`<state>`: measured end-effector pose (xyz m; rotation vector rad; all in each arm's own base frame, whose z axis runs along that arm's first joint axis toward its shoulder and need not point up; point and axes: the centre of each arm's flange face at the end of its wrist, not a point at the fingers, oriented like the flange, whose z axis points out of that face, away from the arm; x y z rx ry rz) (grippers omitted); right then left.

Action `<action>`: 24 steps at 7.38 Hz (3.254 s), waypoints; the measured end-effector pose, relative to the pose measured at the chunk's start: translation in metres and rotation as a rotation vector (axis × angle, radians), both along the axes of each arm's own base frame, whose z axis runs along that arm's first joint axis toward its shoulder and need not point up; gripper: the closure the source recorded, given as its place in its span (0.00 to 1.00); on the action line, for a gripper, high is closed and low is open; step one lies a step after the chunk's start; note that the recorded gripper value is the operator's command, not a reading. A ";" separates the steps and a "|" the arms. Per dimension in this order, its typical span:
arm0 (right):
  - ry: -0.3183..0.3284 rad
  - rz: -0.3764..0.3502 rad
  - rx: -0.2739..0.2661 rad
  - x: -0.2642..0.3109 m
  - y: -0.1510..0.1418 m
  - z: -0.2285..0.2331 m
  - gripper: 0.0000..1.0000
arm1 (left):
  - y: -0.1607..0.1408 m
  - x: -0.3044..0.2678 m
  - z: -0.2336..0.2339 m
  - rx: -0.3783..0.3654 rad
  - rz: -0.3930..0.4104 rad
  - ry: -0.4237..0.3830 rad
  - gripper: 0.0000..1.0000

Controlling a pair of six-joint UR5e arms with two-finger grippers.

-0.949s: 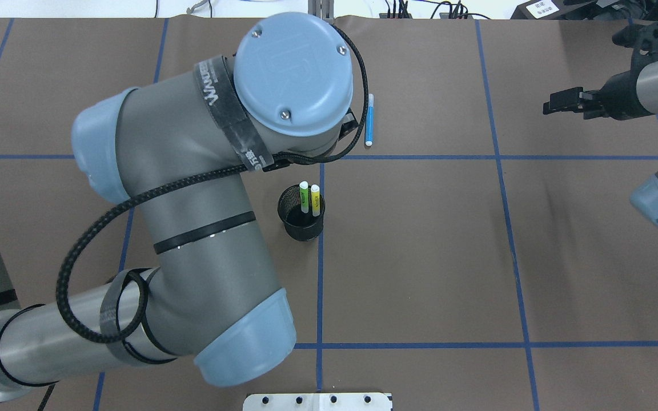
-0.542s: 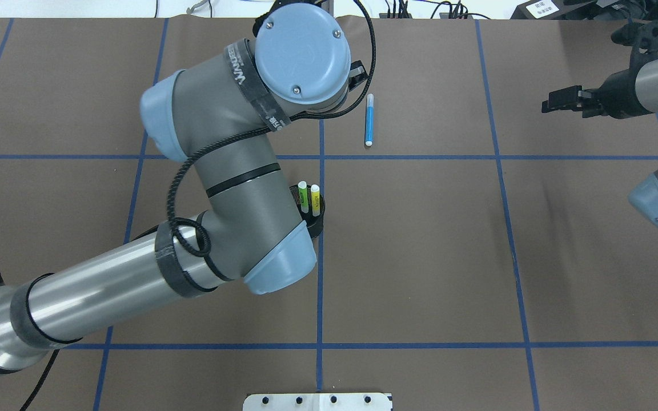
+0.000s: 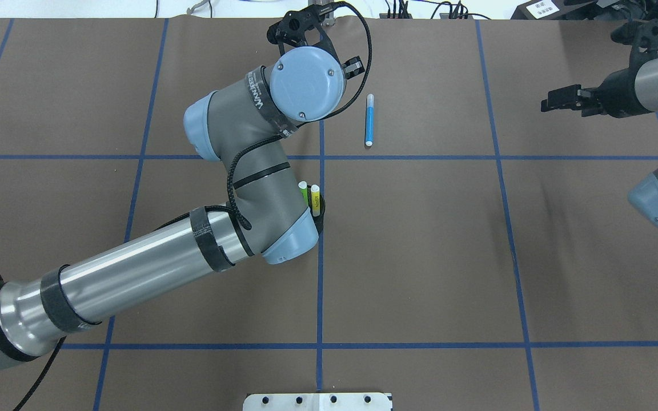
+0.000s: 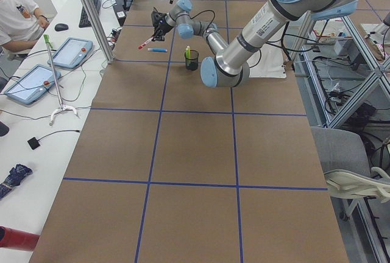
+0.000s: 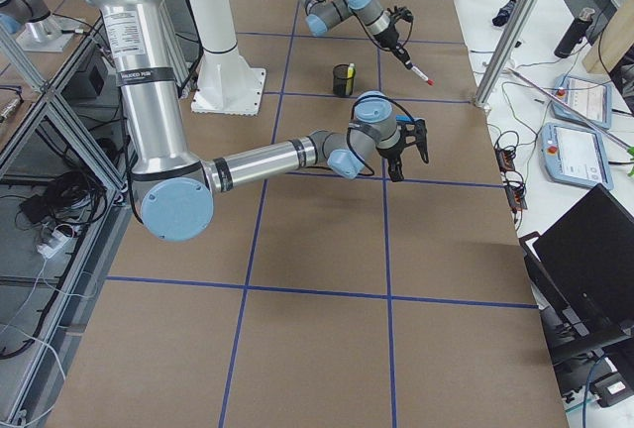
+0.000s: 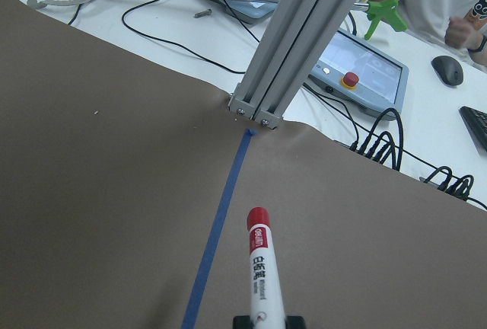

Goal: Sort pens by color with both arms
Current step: 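Lift the red-capped marker out and carry it beside the blue marker, then place the red-capped marker next to the blue marker and withdraw the left gripper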

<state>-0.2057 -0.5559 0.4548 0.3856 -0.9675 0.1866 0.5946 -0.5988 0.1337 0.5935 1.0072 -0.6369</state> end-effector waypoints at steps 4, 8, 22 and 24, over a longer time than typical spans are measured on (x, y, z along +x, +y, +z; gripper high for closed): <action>-0.001 0.000 0.002 0.000 0.001 -0.002 0.01 | -0.004 0.038 0.013 -0.005 0.015 -0.029 1.00; 0.001 -0.002 -0.001 -0.001 0.000 0.001 0.01 | 0.010 0.054 0.012 0.019 0.063 -0.061 0.21; -0.154 0.016 -0.293 -0.188 -0.008 -0.249 0.04 | 0.024 -0.310 0.145 -0.001 0.549 -0.125 0.01; -0.143 -0.038 -0.264 -0.230 0.017 -0.305 0.06 | 0.037 -0.379 0.200 -0.010 0.603 -0.142 0.01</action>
